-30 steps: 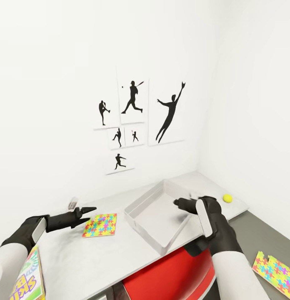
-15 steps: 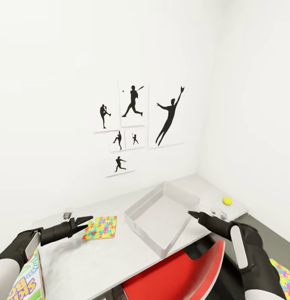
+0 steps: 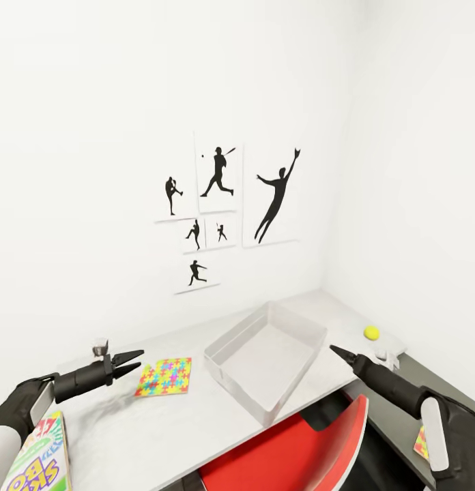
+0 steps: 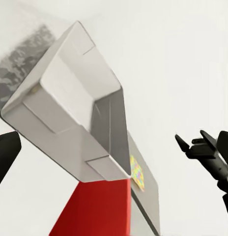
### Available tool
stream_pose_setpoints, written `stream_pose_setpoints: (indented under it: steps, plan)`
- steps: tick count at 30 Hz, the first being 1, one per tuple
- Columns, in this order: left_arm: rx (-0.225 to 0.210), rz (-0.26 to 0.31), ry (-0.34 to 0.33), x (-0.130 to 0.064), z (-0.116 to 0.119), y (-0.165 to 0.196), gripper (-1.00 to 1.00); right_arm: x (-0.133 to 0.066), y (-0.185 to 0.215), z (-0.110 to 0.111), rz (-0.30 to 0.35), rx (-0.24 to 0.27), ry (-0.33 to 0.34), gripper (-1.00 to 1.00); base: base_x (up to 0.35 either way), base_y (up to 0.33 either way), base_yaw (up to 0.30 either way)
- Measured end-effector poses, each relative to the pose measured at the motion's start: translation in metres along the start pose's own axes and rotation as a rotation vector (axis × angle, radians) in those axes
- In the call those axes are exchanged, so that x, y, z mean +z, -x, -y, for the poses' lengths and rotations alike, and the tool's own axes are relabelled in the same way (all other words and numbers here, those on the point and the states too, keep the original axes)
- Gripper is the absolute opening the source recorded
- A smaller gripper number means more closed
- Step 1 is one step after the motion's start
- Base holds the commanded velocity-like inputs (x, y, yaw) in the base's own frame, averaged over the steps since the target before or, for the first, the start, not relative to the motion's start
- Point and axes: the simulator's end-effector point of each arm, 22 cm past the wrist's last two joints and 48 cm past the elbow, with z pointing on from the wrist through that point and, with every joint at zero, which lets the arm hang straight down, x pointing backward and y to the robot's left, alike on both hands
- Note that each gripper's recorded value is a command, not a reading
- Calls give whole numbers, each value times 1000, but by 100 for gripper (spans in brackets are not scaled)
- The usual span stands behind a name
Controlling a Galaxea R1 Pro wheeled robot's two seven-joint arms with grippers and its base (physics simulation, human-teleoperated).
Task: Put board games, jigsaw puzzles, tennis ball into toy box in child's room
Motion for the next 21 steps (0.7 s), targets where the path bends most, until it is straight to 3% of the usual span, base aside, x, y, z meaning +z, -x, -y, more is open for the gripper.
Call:
stream_pose_setpoints:
  steps: [21]
  plan:
    - [26,4,-37,-1,20,4,100,-24,-1,5,33,27,21,100,-25,0,-115]
